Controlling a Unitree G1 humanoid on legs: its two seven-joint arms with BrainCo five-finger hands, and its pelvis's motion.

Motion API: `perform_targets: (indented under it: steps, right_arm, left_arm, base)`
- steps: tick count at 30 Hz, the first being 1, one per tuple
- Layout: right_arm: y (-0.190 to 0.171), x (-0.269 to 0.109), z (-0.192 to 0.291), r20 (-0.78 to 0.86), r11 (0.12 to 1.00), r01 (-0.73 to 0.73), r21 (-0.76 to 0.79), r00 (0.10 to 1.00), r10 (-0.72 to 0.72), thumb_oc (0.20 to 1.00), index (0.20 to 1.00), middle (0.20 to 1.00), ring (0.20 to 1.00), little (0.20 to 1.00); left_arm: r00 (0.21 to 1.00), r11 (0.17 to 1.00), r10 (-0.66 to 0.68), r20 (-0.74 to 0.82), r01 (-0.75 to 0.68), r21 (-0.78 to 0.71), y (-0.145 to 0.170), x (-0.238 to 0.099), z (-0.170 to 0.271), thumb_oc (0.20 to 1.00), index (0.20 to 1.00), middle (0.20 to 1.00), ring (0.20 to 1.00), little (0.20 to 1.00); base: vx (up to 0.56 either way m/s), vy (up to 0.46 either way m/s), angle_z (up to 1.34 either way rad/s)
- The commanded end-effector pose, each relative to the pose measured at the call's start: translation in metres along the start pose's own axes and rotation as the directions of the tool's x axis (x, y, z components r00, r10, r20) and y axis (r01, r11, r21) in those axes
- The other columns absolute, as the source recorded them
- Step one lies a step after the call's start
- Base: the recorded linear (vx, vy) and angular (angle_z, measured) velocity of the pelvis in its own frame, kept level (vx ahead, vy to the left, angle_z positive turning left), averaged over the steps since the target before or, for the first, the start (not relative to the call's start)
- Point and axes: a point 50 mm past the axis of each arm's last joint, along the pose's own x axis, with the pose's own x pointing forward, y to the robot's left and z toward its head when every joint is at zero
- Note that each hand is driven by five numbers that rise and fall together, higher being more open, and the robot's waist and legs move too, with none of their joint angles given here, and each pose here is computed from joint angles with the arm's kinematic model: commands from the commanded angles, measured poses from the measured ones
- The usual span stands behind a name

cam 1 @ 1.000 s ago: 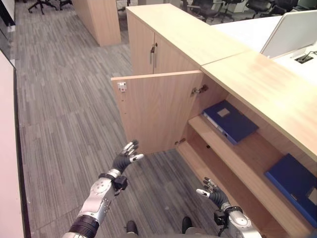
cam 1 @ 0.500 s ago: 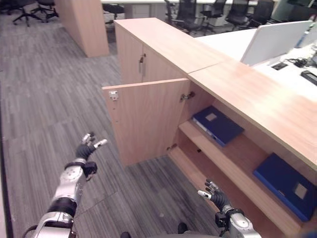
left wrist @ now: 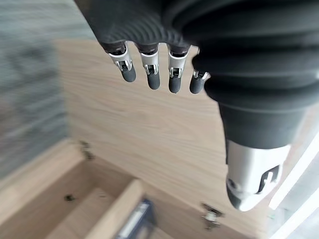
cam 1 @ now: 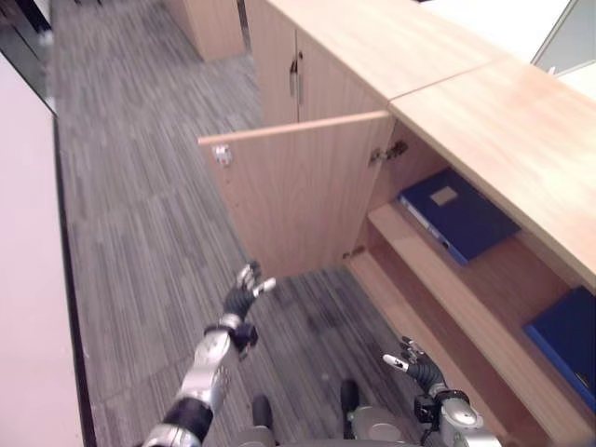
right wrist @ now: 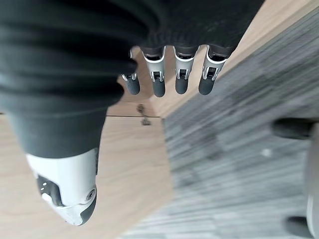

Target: Put the empty folder in the office cabinet

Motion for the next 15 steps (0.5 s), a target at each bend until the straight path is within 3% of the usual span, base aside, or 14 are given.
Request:
perform_targets:
  steps: [1, 5, 9, 10, 15]
  right_arm:
    - [0.005, 0.001, 0.013, 0.084, 0.998, -0.012, 0.058, 0.996, 0.007, 1.000, 1.000, 1.000, 1.000, 1.000]
    - [-0.012, 0.005, 0.024, 0.105, 0.999, 0.032, 0.020, 0.994, -0.034, 1.000, 1.000, 1.000, 1.000, 1.000]
    - [-0.015, 0.007, 0.027, 0.107, 0.998, 0.049, 0.028, 0.993, -0.052, 1.000, 1.000, 1.000, 1.000, 1.000]
    - [-0.022, 0.004, 0.017, 0.067, 0.996, 0.077, -0.038, 0.995, -0.074, 1.000, 1.000, 1.000, 1.000, 1.000]
    - [-0.010, 0.009, 0.020, 0.082, 0.998, 0.046, 0.037, 0.995, -0.049, 1.000, 1.000, 1.000, 1.000, 1.000]
  left_arm:
    - [0.981, 0.998, -0.037, 0.193, 0.026, 0.060, 0.012, 0.021, 0.061, 1.000, 1.000, 1.000, 1.000, 1.000]
    - [0.980, 1.000, 0.003, 0.199, -0.006, 0.015, 0.016, 0.020, 0.061, 1.000, 1.000, 1.000, 1.000, 1.000]
    - [0.982, 1.000, 0.022, 0.186, -0.021, -0.007, 0.019, 0.017, 0.055, 1.000, 1.000, 1.000, 1.000, 1.000]
    - [0.985, 0.995, 0.094, 0.143, -0.097, 0.010, 0.034, 0.010, 0.041, 1.000, 1.000, 1.000, 1.000, 1.000]
    - [0.985, 0.998, 0.062, 0.163, -0.061, -0.012, 0.032, 0.005, 0.044, 1.000, 1.000, 1.000, 1.000, 1.000]
  base:
    - [0.19, -0.225, 1.54]
    - [0.12, -0.257, 0.52]
    - [0.18, 0.087, -0.16]
    - [0.20, 0.159, -0.20]
    - [0.15, 0.129, -0.48]
